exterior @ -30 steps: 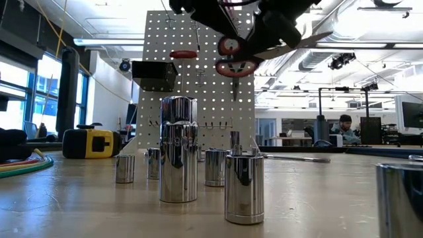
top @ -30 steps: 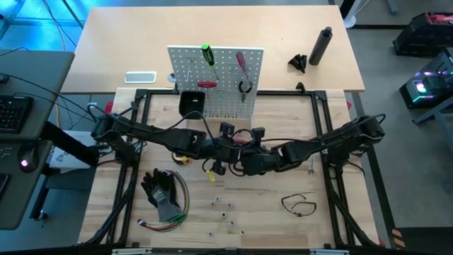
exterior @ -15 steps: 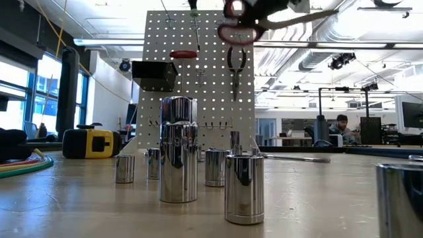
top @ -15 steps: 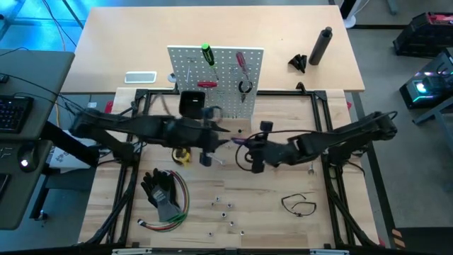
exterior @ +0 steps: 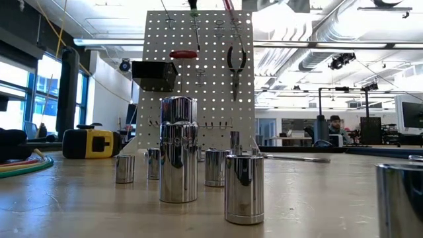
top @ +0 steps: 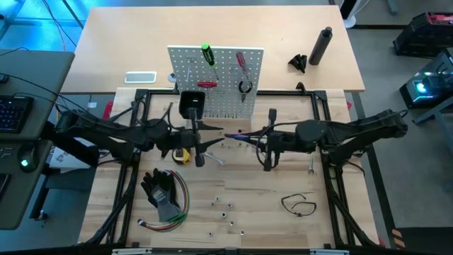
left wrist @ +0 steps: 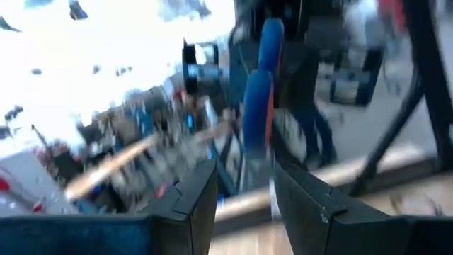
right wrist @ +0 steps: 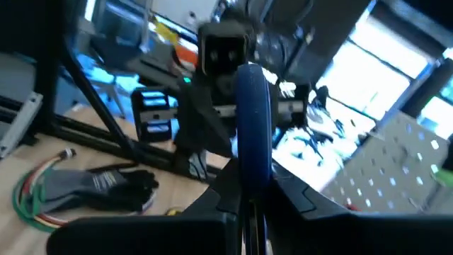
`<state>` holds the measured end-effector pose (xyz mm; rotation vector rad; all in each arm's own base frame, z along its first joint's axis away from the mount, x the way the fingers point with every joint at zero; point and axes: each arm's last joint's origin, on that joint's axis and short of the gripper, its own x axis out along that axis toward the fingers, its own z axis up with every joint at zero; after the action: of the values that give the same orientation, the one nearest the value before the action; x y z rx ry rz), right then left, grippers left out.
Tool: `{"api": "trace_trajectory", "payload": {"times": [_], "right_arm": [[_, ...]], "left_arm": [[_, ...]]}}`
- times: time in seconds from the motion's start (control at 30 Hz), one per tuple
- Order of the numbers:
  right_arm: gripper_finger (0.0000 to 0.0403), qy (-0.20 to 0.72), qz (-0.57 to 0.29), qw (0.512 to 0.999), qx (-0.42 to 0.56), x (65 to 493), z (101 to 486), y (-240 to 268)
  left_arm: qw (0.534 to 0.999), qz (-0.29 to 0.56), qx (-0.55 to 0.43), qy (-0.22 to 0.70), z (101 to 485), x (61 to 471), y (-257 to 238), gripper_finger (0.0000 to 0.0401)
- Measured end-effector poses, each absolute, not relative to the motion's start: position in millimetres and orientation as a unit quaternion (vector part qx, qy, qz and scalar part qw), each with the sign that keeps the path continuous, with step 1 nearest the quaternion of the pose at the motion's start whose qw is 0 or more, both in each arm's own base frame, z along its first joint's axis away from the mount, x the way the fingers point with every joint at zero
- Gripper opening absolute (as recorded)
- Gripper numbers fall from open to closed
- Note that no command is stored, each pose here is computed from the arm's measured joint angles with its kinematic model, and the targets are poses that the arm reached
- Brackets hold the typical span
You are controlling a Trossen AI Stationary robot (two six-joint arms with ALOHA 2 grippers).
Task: Hang tools onto peg board
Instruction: Hang the blue scissors on the white peg board
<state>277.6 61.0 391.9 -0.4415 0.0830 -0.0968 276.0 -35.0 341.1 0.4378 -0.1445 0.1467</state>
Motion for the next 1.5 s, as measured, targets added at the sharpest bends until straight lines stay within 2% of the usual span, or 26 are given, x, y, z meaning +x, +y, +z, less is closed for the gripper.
{"api": "trace_trajectory", "payload": {"times": [0.2, 0.3, 0.77, 1.1, 1.2, 1.27, 1.5], "right_arm": [[0.0024, -0.003, -0.023, 0.975, -0.219, 279.3, 399.5, 57.6], [0.0024, -0.018, -0.015, 0.976, -0.216, 280.6, 401.5, 55.5], [0.0023, -0.010, 0.009, 0.976, -0.219, 294.8, 390.8, 55.2], [0.0023, -0.013, 0.012, 0.976, -0.219, 294.7, 391.2, 55.5], [0.0023, -0.005, 0.009, 0.977, -0.212, 294.3, 390.1, 55.1], [0.0035, 0.010, -0.004, 0.977, -0.211, 292.5, 388.9, 54.2], [0.0136, 0.096, -0.083, 0.968, -0.215, 287.8, 377.2, 47.8]], "left_arm": [[0.966, 0.029, 0.177, -0.185, 329.4, 281.4, -33.4, 0.0133], [0.966, 0.005, 0.168, -0.198, 325.6, 289.0, -33.7, 0.0133], [0.960, 0.003, 0.166, -0.225, 329.9, 312.0, -34.0, 0.0131], [0.958, -0.006, 0.186, -0.220, 328.6, 312.6, -35.4, 0.0038], [0.957, -0.005, 0.192, -0.217, 328.1, 312.8, -35.2, 0.0028], [0.959, -0.003, 0.193, -0.209, 326.8, 313.4, -35.1, 0.0028], [0.967, 0.045, 0.204, -0.143, 316.8, 317.3, -31.6, 0.0028]]}}
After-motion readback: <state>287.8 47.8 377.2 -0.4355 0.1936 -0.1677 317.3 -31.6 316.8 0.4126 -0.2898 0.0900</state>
